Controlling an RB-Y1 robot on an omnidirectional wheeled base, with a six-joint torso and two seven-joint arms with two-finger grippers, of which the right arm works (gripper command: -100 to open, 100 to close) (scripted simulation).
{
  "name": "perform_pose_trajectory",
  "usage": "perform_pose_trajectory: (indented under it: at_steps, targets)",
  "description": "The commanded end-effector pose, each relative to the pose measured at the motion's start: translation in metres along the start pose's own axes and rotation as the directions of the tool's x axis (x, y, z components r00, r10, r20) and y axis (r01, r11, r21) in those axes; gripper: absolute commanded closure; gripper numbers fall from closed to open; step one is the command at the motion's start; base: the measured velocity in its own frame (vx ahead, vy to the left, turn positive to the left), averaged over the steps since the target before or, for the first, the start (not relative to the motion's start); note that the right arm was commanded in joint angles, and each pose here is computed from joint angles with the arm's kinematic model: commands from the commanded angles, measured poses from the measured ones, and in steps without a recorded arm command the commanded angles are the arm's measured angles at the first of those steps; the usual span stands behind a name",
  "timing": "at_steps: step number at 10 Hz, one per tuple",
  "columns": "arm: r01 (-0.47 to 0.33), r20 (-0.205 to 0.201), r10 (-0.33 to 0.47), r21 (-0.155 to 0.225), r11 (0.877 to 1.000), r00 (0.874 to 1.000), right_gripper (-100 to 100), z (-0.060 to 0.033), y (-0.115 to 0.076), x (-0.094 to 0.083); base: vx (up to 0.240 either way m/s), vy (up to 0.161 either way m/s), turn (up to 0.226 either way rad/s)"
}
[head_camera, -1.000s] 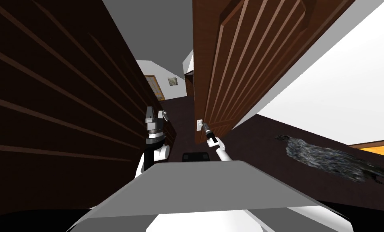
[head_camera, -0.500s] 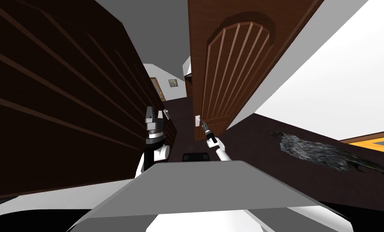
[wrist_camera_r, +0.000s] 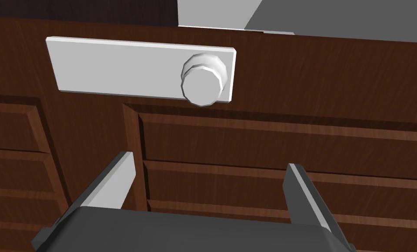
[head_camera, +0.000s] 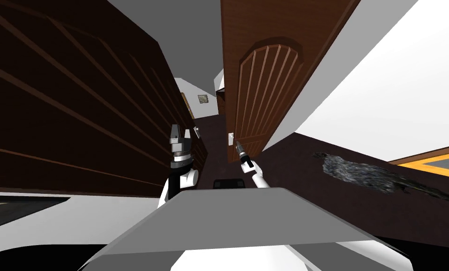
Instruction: Push the door open
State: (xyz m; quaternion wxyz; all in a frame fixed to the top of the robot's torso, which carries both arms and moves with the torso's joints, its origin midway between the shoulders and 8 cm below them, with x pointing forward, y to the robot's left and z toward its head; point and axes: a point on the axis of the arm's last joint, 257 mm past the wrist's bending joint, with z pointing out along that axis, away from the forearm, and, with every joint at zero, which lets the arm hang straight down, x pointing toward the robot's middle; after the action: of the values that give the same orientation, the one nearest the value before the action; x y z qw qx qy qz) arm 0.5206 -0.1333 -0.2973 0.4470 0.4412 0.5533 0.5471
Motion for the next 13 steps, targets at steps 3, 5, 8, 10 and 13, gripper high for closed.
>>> perform_pose_trajectory:
  at_steps: [3,5,8,10,13]
  targets:
    - [0.011,0.006,-0.011,-0.003,1.0,1.0,-100,0.0011,-0.0002,-0.0064,0.177,0.043,0.014]
    - [0.012,0.01,-0.012,-0.005,1.0,1.0,-100,0.0023,-0.0001,-0.0081,0.209,0.045,0.022]
    - [0.0,0.017,0.001,-0.012,1.0,1.0,-100,0.0051,0.0011,-0.0059,0.212,0.039,0.023]
    - [0.002,0.015,-0.002,-0.01,1.0,1.0,100,0.0045,0.0008,-0.0066,0.039,0.003,-0.001]
    - [0.002,0.015,-0.002,-0.01,1.0,1.0,100,0.0045,0.0008,-0.0066,-0.027,-0.003,0.001]
